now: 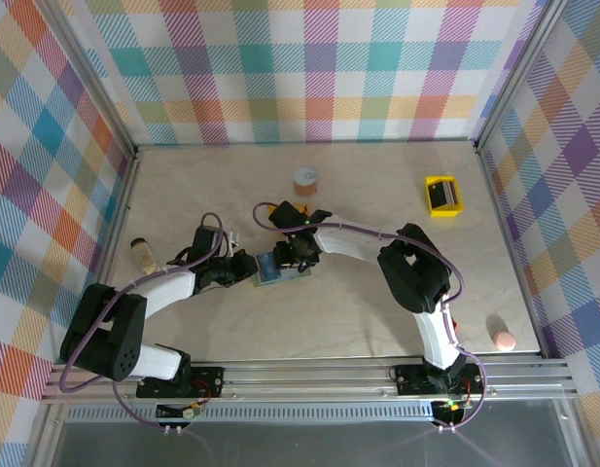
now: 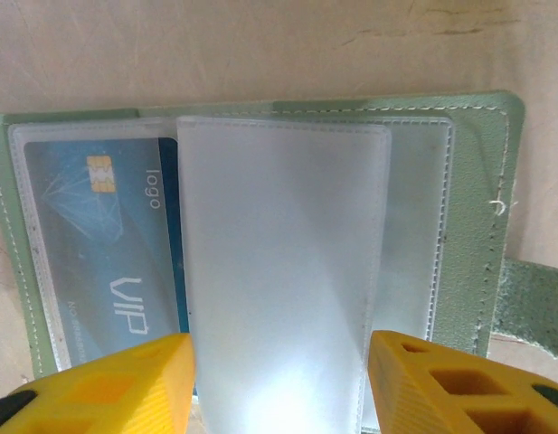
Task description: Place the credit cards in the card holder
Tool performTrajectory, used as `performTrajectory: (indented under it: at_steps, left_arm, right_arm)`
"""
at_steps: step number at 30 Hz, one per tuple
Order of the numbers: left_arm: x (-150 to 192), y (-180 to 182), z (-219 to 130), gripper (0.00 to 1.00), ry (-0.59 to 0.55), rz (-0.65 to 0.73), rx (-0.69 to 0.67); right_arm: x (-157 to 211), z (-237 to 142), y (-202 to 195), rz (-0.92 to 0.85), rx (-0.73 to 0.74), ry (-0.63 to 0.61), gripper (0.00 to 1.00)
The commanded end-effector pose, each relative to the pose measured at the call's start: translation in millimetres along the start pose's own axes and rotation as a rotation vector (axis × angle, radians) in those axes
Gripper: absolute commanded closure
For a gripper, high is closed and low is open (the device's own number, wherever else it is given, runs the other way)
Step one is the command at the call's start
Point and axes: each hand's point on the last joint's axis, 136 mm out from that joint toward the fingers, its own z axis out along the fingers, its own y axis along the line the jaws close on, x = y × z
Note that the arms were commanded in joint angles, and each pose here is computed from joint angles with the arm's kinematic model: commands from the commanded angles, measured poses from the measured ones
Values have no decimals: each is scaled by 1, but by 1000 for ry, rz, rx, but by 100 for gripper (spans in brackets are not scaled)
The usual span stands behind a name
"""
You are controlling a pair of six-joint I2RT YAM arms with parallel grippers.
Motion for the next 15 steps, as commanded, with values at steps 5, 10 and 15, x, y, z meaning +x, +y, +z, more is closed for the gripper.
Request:
performTrajectory:
  at_steps: [5, 10, 15]
  left_arm:
    - [-2, -1, -4, 88, -22, -6, 18]
    - [-3, -3, -2, 88, -18, -8, 26]
    - [-3, -3, 0, 88, -13, -11, 30]
  right_arm:
    - [-5, -8, 5, -13, -18, -10, 47]
    - [-6, -3, -2, 1, 4, -7, 47]
    - [-9, -5, -6, -6, 15, -16, 46]
